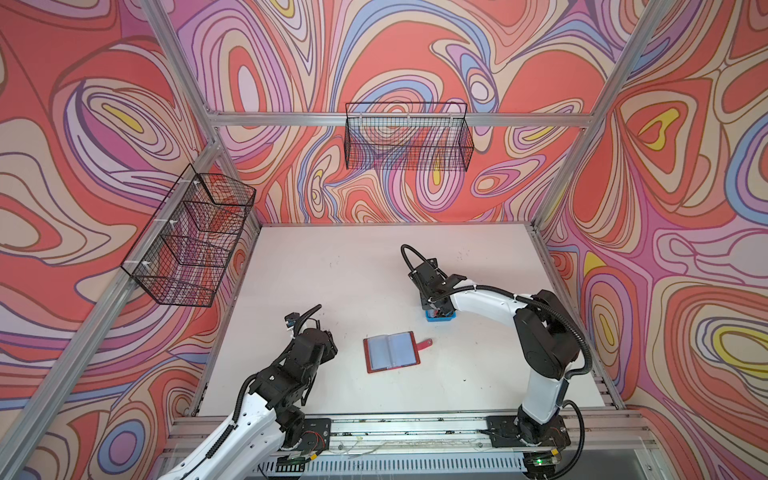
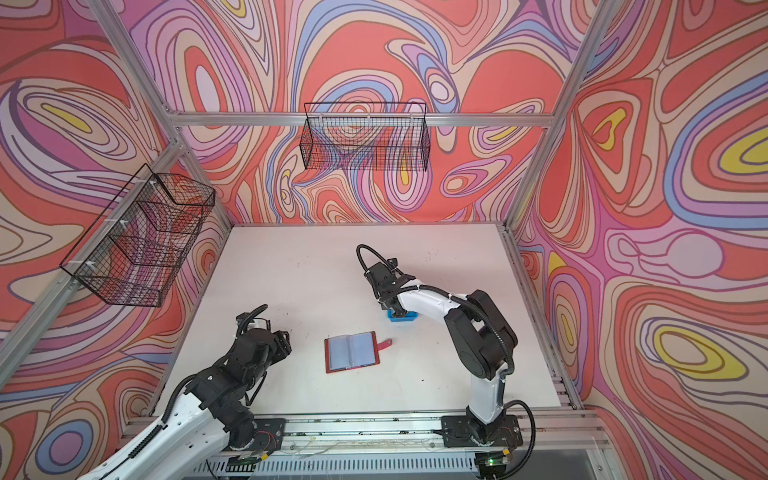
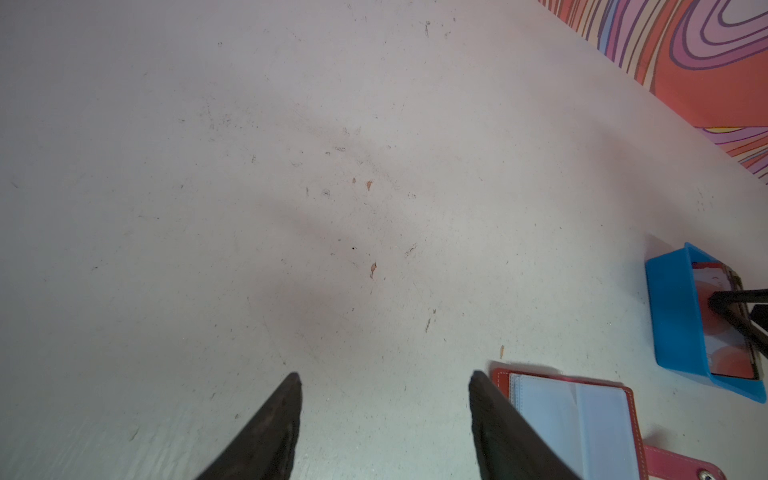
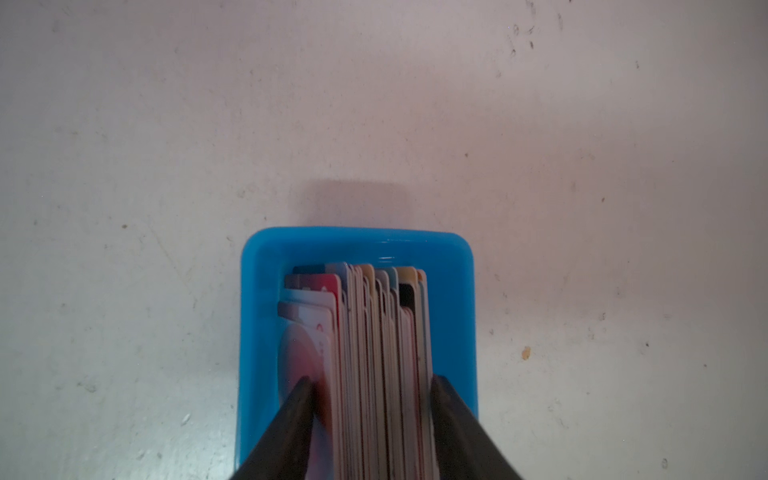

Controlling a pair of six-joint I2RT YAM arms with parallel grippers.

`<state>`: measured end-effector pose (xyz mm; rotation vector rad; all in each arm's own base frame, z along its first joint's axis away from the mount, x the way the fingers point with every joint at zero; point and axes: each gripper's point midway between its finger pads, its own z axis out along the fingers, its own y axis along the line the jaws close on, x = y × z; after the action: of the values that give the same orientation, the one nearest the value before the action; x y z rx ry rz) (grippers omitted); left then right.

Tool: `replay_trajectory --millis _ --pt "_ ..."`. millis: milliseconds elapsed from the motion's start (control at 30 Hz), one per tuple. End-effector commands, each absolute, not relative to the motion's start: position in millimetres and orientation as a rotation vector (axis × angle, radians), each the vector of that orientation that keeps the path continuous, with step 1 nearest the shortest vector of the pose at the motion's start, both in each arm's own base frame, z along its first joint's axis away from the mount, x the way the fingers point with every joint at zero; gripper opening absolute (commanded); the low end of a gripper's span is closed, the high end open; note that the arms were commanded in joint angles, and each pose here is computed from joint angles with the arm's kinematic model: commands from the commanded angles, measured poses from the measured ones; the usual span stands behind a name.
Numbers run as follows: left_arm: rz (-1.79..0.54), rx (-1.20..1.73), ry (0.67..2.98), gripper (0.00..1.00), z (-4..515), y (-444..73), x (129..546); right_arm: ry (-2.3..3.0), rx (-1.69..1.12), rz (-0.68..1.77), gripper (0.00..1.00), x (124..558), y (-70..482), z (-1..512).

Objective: Put the credit cards into the card holder

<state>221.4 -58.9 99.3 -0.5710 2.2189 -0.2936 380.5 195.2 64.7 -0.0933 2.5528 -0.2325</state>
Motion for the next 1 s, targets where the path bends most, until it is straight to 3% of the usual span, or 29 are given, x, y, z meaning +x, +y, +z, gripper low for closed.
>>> replay_trajectory --millis 0,233,433,533,633,867,900,967 --pt "-0.271 -0.577 2.215 0.66 97.0 -54.7 220.5 2.650 -0.147 -0.140 0.49 365.5 209.2 37.5" --pt "-0.272 -0.576 2.216 0.66 96.8 -55.0 220.4 2.664 -0.126 0.074 0.48 365.1 222.3 38.5" --pt "-0.272 -0.577 2.214 0.66 97.1 -54.7 220.5 2.588 -0.071 -0.042 0.52 371.3 201.3 64.1" --pt "-0.270 -0.576 2.217 0.66 96.4 -54.5 220.1 2.552 -0.050 -0.088 0.58 372.1 191.6 77.0" --pt "-0.271 -0.575 2.217 0.66 96.2 -54.8 220.1 2.514 -0.033 -0.107 0.71 373.7 186.4 90.9" --pt "-0.272 -0.574 2.216 0.66 97.2 -54.6 219.9 2.593 -0.068 -0.232 0.83 376.8 182.8 54.2" --pt "-0.273 -0.574 2.216 0.65 96.8 -54.7 219.7 2.606 -0.082 -0.246 0.94 376.8 183.4 48.1" --pt "-0.274 -0.574 2.214 0.66 97.2 -54.3 219.5 2.626 -0.103 -0.264 0.98 376.7 185.1 39.4"
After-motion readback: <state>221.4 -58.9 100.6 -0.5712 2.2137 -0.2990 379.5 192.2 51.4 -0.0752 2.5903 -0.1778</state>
